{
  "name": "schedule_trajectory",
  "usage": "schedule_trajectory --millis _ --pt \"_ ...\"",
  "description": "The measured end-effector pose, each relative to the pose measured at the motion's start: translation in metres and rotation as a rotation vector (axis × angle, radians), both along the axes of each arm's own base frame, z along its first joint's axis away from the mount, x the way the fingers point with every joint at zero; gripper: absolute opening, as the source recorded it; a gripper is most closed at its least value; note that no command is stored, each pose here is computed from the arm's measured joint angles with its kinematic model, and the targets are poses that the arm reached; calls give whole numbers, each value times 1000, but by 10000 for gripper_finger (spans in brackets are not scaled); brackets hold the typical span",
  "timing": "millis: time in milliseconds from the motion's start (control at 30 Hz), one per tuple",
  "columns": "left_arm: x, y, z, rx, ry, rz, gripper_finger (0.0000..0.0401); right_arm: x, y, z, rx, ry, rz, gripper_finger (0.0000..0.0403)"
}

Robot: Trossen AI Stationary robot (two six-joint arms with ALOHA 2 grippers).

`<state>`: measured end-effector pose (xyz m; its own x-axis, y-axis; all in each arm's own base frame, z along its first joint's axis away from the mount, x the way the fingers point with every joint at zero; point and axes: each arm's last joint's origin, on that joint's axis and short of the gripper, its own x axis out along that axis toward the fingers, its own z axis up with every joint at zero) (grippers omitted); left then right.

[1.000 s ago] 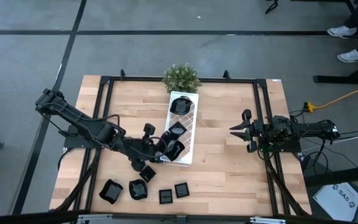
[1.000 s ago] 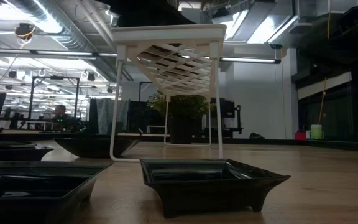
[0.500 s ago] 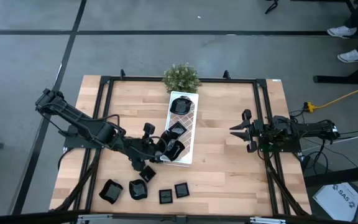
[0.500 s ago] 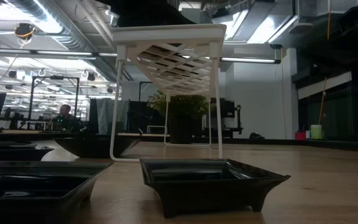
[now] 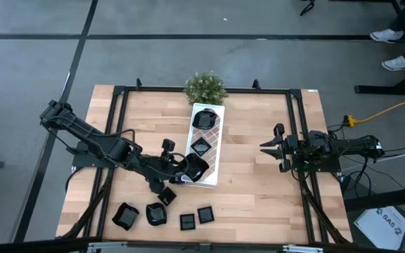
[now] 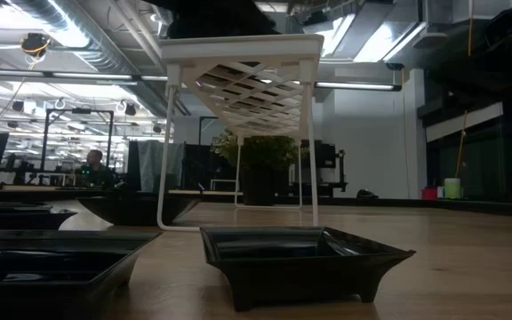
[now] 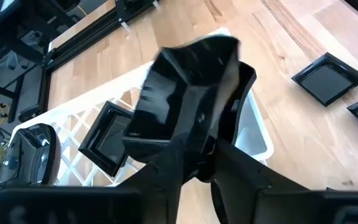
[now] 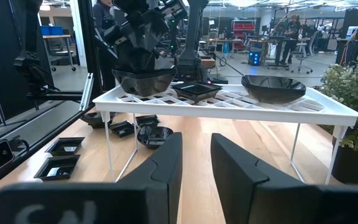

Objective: Pick & Place Mini shaped plates
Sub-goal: Stack the top distorted square plate on top of the distorted square plate on the shelf, then stack the leaf shaped plate on top of the leaf shaped plate on the shelf

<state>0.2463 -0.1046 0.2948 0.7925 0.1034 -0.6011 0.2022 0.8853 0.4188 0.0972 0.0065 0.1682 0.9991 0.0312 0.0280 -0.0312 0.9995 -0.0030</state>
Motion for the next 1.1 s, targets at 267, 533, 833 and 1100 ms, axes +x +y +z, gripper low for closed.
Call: schedule_trajectory --millis 267,533,833,1100 --pt "0 0 0 -35 -5 14 98 0 0 0 0 0 0 85" --pt "-1 -2 -1 -181 17 42 97 0 0 0 0 0 0 85" --pt "-12 0 -4 -344 137 99 91 0 0 0 0 0 0 85" --pt "-35 1 5 -324 112 178 88 0 0 0 0 0 0 85"
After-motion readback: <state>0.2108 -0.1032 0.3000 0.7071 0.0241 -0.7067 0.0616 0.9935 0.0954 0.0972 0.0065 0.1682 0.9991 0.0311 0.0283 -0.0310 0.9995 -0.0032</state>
